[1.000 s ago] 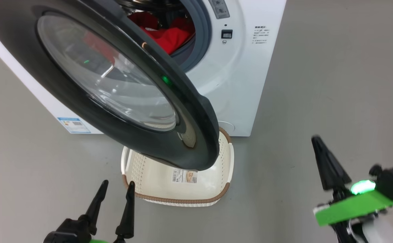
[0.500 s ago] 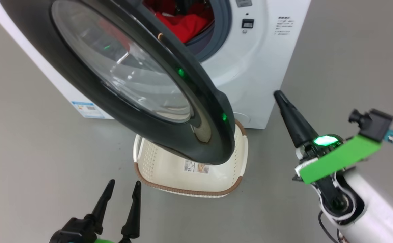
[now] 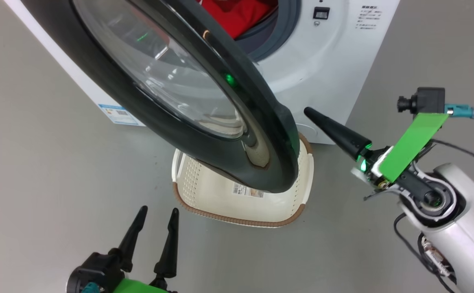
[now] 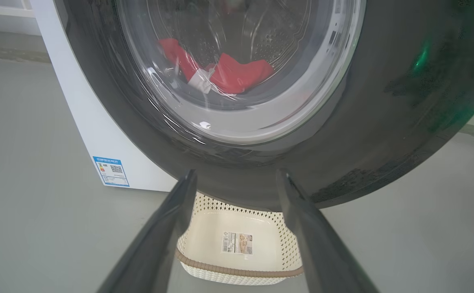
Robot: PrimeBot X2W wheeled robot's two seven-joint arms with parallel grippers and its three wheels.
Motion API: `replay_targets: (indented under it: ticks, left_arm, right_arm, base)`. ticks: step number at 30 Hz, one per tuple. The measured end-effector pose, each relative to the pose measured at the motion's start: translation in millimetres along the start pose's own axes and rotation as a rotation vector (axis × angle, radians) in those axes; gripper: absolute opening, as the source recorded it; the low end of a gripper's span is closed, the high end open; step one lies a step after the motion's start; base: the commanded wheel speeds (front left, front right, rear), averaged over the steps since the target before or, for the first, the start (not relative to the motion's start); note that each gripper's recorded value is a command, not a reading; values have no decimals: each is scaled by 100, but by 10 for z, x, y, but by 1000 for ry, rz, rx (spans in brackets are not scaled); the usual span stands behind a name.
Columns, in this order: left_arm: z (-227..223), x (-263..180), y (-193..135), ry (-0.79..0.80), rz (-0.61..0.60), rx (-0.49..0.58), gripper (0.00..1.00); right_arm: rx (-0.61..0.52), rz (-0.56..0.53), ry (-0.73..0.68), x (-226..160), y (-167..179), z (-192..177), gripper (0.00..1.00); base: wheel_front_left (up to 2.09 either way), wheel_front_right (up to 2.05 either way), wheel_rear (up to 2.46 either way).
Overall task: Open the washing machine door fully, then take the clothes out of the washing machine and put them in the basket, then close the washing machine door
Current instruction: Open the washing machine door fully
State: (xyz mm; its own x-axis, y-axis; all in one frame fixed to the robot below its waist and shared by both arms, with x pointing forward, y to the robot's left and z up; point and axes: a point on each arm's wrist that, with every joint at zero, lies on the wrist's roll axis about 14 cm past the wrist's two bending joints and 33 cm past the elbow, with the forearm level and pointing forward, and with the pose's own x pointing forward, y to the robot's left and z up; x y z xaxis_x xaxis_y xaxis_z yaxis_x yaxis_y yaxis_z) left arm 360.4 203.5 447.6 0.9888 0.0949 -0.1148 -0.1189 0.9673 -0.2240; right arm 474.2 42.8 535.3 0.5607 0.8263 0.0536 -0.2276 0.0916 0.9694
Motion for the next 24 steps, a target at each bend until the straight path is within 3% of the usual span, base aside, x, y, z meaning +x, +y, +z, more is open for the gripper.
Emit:
replay_targets:
  ticks: [15,24]
  left_arm:
    - [22,-68,42,-5,24,-21,100]
    - [134,-213,106,-42,52,-24,100]
  right_arm:
    - [68,21,201,142,-4,-260,0]
    - [106,31,303,103,73,-648,0]
  base:
    - [0,0,0]
    - [0,0,0]
